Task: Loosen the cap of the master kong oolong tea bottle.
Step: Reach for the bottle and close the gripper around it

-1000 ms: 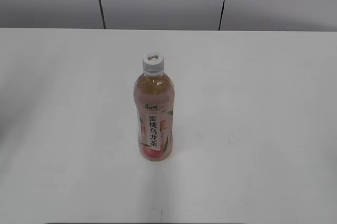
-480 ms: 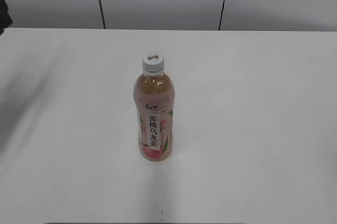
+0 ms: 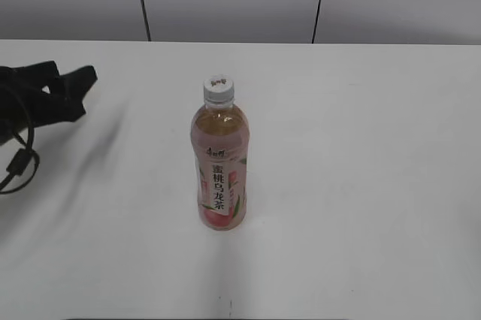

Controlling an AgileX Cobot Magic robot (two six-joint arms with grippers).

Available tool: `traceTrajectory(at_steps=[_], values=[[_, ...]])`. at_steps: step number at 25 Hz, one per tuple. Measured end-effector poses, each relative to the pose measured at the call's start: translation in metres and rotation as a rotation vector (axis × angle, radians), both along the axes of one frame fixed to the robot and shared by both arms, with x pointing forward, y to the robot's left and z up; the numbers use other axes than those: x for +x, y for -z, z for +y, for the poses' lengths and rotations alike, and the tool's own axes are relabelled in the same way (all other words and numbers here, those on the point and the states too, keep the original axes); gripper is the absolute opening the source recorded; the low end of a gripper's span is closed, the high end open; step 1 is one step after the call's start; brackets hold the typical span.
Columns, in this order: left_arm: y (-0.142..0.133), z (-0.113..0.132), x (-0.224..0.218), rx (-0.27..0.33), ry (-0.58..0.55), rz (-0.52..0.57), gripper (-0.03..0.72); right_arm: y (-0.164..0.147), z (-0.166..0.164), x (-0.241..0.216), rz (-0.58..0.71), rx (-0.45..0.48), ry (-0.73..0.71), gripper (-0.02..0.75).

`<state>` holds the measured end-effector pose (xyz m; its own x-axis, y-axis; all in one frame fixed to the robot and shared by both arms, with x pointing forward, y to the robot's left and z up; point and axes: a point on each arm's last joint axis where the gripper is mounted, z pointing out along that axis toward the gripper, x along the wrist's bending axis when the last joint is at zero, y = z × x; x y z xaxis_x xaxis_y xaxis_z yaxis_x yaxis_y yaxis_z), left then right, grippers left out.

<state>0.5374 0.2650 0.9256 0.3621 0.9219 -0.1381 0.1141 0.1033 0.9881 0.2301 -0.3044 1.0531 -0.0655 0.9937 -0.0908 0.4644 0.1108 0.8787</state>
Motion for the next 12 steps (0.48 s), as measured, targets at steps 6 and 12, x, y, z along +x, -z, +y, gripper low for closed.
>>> traceTrajectory(at_steps=[6,12], values=[[0.017,-0.020,-0.014,0.075,0.255,0.050,0.448,0.000,0.000,0.000,0.000,0.000,0.000,0.511],[0.018,-0.026,-0.020,0.104,0.357,0.045,0.448,0.000,0.000,0.000,0.000,0.000,0.000,0.511]])
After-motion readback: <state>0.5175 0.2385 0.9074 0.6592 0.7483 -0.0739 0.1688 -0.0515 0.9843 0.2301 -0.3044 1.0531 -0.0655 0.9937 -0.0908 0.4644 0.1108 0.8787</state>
